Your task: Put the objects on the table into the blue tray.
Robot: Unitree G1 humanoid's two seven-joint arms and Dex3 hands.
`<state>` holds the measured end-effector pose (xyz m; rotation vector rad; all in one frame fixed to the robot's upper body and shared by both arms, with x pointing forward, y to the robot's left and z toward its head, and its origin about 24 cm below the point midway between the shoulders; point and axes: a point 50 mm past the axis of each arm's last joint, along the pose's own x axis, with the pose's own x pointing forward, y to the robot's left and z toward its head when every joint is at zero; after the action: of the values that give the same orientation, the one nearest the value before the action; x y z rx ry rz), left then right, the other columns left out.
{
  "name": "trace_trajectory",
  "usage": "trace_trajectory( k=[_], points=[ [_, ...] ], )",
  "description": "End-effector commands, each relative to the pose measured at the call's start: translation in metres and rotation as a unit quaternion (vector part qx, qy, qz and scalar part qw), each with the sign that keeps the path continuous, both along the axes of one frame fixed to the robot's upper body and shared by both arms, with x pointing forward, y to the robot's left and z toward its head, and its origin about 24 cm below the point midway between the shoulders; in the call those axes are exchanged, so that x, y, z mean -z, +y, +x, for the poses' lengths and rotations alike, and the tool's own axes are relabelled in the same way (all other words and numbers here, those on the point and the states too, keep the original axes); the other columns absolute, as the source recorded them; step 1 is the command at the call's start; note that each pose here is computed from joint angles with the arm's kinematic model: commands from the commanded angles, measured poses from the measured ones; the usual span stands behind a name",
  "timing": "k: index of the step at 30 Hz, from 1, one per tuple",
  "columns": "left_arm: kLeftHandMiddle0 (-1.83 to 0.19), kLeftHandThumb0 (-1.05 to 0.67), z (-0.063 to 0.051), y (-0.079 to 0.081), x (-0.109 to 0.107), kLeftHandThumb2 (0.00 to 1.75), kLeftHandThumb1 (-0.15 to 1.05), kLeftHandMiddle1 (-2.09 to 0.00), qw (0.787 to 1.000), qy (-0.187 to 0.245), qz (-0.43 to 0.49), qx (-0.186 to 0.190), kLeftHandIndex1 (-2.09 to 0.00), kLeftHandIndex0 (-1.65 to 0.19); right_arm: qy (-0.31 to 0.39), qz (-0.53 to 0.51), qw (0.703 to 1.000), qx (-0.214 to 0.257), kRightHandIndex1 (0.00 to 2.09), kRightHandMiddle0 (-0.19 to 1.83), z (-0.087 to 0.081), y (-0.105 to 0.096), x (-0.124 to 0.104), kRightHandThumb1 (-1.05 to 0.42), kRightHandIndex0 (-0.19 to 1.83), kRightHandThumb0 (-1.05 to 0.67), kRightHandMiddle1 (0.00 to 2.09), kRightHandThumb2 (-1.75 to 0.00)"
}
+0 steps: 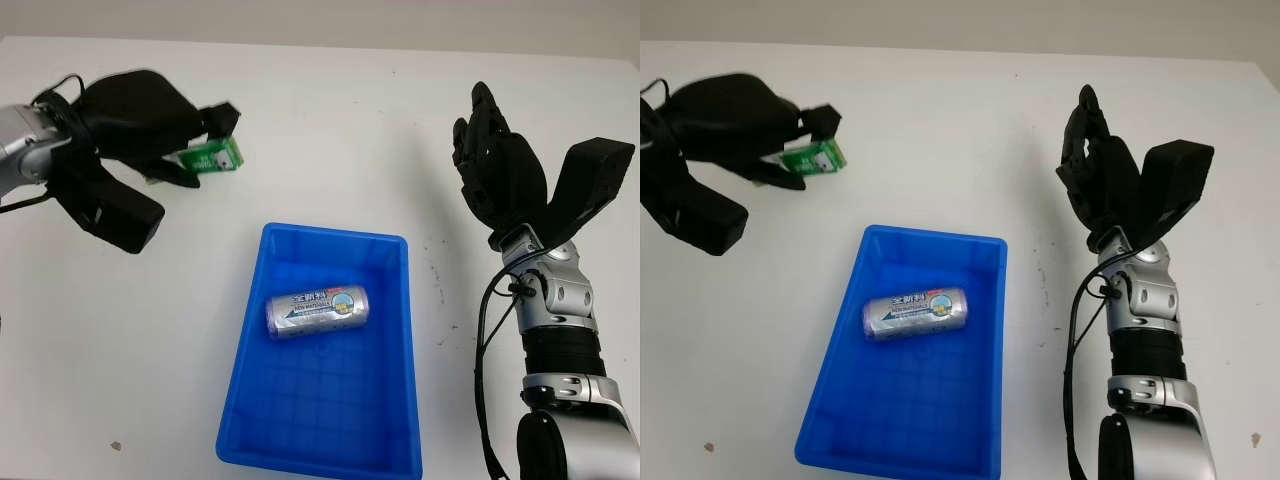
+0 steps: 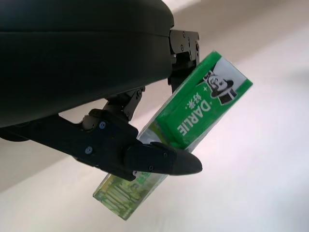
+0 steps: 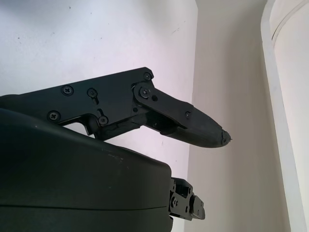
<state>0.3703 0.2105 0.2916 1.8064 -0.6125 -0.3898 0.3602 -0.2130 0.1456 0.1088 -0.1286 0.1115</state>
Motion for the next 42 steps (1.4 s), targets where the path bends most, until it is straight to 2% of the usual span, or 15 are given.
trace_trajectory(
  k=[1,5,10,13,19,23,25,26,28,29,30,32,34,38,42],
  points=[
    [-0.76,-0.46,-0.009,-0.012,-0.024,0.43,1.05,-2.09,0.998,0.001,-0.059,0.021,-2.09,-0.34,-0.002,0.000,1.000,-0.001,0.00,-0.19,-0.001,0.002,0.000,-1.05,-0.19,-0.57,0.00,-0.80],
    [-0.76,-0.43,-0.025,-0.026,-0.035,0.43,1.05,-2.09,0.981,0.107,-0.155,0.055,-2.09,-0.22,0.003,0.004,1.000,0.002,0.00,-0.19,-0.001,0.005,0.000,-1.05,-0.19,-0.56,0.00,-0.79],
    [-0.99,-0.45,-0.051,-0.045,-0.040,0.48,1.05,-2.09,0.945,0.236,-0.218,0.054,-2.09,-0.64,0.006,0.005,1.000,0.006,0.00,-0.19,-0.001,0.009,0.000,-1.05,-0.19,-0.56,0.00,-0.78],
    [-0.98,-0.43,-0.067,-0.056,-0.037,0.50,1.05,-2.09,0.924,0.298,-0.229,0.067,-2.09,-0.65,0.002,0.007,1.000,0.003,0.00,-0.19,-0.001,0.010,0.001,-1.05,-0.19,-0.55,0.00,-0.78],
    [-0.97,-0.41,-0.088,-0.072,-0.023,0.49,1.05,-2.09,0.880,0.415,-0.231,0.028,-2.09,-0.69,0.003,0.005,1.000,0.004,0.00,-0.19,-0.002,0.012,0.002,-1.05,-0.19,-0.55,0.00,-0.78],
    [-0.88,-0.41,-0.097,-0.077,-0.013,0.49,1.05,-2.09,0.847,0.478,-0.230,-0.009,-2.09,-0.62,0.003,0.005,1.000,0.007,0.00,-0.19,-0.002,0.013,0.001,-1.05,-0.19,-0.55,0.00,-0.77],
    [-0.69,-0.43,-0.102,-0.080,-0.008,0.48,1.05,-2.09,0.835,0.499,-0.231,-0.026,-2.09,-0.50,0.004,0.003,1.000,0.010,0.00,-0.19,-0.002,0.013,0.000,-1.05,-0.19,-0.55,0.00,-0.77],
    [-0.46,-0.45,-0.104,-0.081,-0.007,0.46,1.05,-1.98,0.832,0.505,-0.228,-0.031,-2.01,-0.22,0.003,0.003,1.000,0.009,0.00,-0.19,-0.001,0.013,0.000,-1.05,-0.19,-0.55,0.00,-0.77],
    [-0.30,-0.50,-0.108,-0.083,-0.005,0.42,1.05,-1.49,0.820,0.529,-0.214,-0.041,-1.58,0.00,0.002,0.004,1.000,0.004,0.00,-0.19,-0.001,0.013,0.001,-1.05,-0.19,-0.55,0.00,-0.77],
    [-0.24,-0.53,-0.110,-0.084,-0.005,0.39,1.05,-1.07,0.816,0.540,-0.202,-0.044,-1.24,0.03,0.002,0.004,1.000,0.003,0.00,-0.19,-0.001,0.012,0.001,-1.05,-0.19,-0.55,0.00,-0.77],
    [-0.21,-0.58,-0.111,-0.085,-0.005,0.34,1.05,-0.53,0.813,0.549,-0.187,-0.043,-0.76,0.03,0.003,0.003,1.000,0.003,0.00,-0.19,-0.001,0.012,0.001,-1.05,-0.19,-0.55,0.00,-0.76],
    [-0.13,-0.63,-0.113,-0.087,-0.005,0.27,1.05,-0.17,0.813,0.559,-0.163,-0.034,-0.29,0.01,0.002,-0.001,1.000,0.002,0.00,-0.19,-0.001,0.013,0.001,-1.05,-0.19,-0.56,0.00,-0.76],
    [-0.03,-0.64,-0.114,-0.088,-0.004,0.17,1.05,-0.06,0.810,0.564,-0.158,-0.031,-0.12,0.03,0.003,-0.004,1.000,0.002,0.00,-0.19,-0.001,0.013,0.001,-1.05,-0.19,-0.56,0.00,-0.76],
    [0.03,-0.61,-0.112,-0.090,-0.005,0.09,1.03,-0.04,0.806,0.567,-0.170,-0.027,-0.07,0.03,0.002,-0.006,1.000,0.002,0.00,-0.19,-0.001,0.013,0.001,-1.05,-0.19,-0.56,0.00,-0.76],
    [-0.12,-0.58,-0.109,-0.091,-0.010,0.05,1.00,-0.10,0.802,0.557,-0.213,-0.012,-0.13,-0.12,0.002,-0.007,1.000,0.002,0.00,-0.19,-0.001,0.013,0.001,-1.05,-0.19,-0.55,0.00,-0.75]
  ],
)
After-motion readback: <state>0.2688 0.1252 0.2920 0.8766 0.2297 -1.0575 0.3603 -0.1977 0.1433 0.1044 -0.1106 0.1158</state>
